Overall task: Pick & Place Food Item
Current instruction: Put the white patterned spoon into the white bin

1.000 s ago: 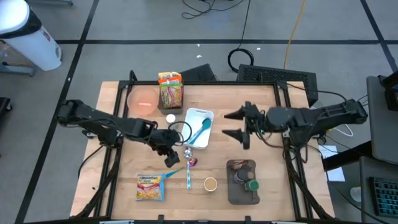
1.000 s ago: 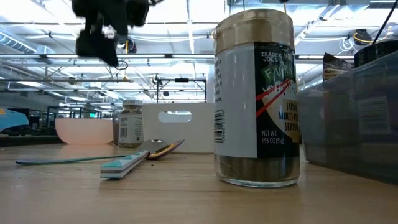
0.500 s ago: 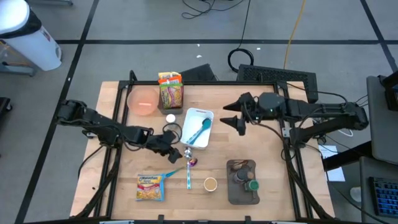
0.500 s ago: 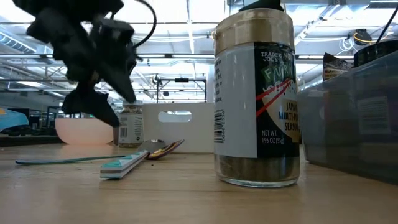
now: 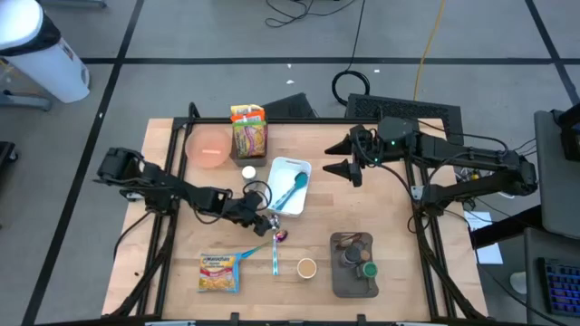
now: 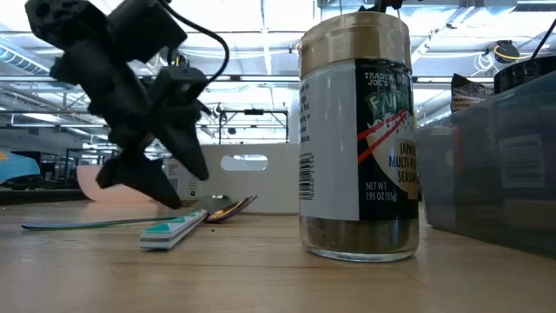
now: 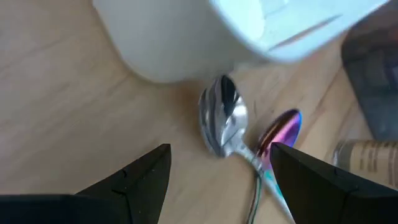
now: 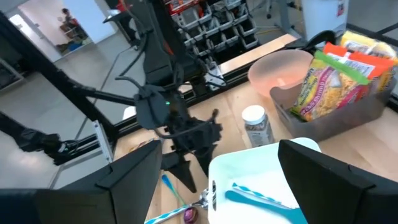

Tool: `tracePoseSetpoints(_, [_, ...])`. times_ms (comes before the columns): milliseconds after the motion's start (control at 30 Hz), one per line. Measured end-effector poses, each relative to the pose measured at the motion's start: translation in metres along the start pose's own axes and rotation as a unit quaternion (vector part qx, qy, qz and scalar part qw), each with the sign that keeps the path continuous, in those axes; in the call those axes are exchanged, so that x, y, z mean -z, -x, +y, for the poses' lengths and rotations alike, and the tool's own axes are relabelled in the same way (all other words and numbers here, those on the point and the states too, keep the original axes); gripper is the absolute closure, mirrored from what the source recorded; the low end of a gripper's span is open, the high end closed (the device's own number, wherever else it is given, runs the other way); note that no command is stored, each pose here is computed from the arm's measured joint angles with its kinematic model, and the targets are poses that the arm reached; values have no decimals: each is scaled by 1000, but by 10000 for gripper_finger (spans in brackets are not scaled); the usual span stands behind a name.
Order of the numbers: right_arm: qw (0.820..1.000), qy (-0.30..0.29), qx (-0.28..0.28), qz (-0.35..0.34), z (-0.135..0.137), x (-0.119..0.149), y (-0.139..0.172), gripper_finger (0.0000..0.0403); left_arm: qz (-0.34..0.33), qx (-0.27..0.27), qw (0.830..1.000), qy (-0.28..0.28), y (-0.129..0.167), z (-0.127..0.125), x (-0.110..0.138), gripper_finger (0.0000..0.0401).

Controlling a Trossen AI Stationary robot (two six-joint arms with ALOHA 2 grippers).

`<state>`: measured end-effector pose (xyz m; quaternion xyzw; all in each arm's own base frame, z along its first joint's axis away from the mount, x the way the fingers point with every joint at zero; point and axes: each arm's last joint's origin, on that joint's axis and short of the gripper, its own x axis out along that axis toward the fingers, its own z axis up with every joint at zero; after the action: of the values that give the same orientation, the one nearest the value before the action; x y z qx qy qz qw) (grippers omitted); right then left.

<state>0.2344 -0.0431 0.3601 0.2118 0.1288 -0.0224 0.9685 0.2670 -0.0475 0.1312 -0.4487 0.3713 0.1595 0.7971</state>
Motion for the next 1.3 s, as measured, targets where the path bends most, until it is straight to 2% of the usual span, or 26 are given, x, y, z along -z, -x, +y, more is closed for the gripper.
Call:
tracePoseSetpoints(167, [1000,-2,-10,7,-1,0,1,90,-13,-14,1000,12,-8,5,-2,119])
tracePoseSetpoints(533, [1000,-5,-7,13,-2,1,1,90,-23,18,999,12,-26,4,-3,128])
tracePoseSetpoints(667, [1000,-6,-6,13,-2,1,1,90,-15,10,1000,20,-27,6,-2,186])
tracePoseSetpoints(833, [1000,-7,-5,12,-2,1,1,90,23,34,999,25,-22,6,-7,324])
tracePoseSetpoints(900, [1000,-7,-5,12,-2,1,1,90,39,57,998,13,-15,1,-7,378])
tracePoseSetpoints(933, [1000,-9,-5,12,-2,1,1,90,41,75,996,7,-9,-5,-10,387])
tracePoseSetpoints(1133, [1000,-17,-6,10,-2,1,1,90,-6,160,986,-50,47,-50,-32,395])
tracePoseSetpoints(1200, [1000,-17,-7,7,-1,0,1,90,-34,163,983,-75,74,-67,-42,395])
tracePoseSetpoints(1300, [1000,-20,-9,5,-1,0,1,90,-81,115,984,-108,119,-84,-56,396])
